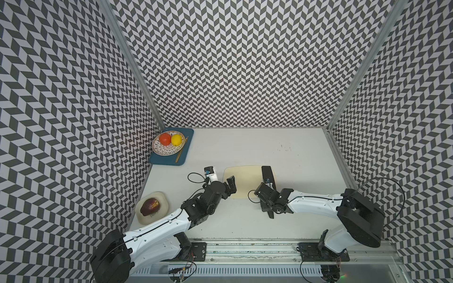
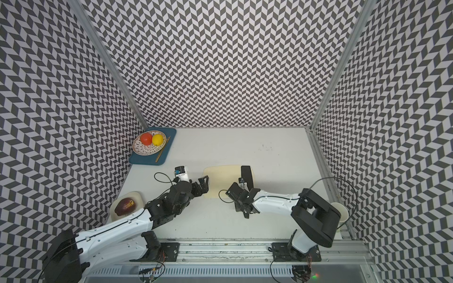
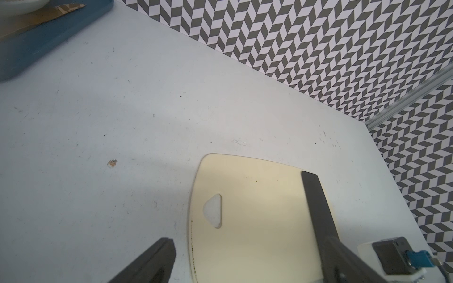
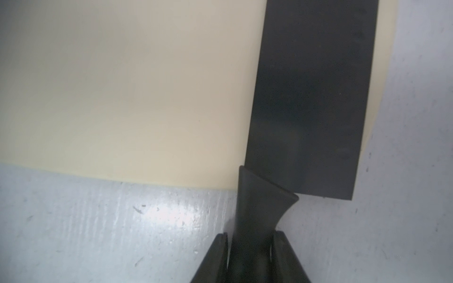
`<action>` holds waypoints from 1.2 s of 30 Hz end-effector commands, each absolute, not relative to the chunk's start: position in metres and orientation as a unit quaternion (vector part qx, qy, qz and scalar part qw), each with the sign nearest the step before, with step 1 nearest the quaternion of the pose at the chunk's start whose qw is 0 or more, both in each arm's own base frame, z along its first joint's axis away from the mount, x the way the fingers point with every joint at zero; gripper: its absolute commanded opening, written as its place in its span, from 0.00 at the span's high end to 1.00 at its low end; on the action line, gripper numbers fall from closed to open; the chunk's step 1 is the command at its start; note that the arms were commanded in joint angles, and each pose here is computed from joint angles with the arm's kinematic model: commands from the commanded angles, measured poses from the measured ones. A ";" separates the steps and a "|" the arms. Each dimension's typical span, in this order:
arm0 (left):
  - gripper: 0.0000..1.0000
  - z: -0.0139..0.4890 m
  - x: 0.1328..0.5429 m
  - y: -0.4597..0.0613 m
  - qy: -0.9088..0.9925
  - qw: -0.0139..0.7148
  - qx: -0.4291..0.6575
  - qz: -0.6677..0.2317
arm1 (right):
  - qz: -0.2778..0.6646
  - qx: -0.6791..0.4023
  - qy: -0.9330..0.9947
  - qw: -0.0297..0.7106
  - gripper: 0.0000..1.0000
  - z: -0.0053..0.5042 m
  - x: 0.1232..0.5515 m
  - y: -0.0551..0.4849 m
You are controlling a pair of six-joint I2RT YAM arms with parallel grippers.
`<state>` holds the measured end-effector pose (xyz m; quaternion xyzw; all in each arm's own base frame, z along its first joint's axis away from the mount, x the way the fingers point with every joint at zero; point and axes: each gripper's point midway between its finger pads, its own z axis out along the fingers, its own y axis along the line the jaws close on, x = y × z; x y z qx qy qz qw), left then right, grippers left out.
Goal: Align the knife with the edge of the cutting board
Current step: Adjust the knife at the edge of the cutting board, then reset both arms
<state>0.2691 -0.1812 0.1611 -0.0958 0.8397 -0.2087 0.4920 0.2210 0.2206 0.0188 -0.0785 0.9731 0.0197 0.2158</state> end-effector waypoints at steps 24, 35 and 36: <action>0.00 0.181 0.276 -0.186 0.827 0.512 -0.091 -0.212 | 0.055 -0.046 0.939 0.335 0.04 0.115 0.244 0.207; 0.00 0.190 0.291 -0.153 0.799 0.568 -0.141 -0.140 | 0.077 0.086 0.803 0.584 0.00 0.225 0.316 0.135; 0.00 0.190 0.294 -0.149 0.792 0.574 -0.152 -0.140 | 0.065 0.097 0.789 0.604 0.00 0.232 0.320 0.125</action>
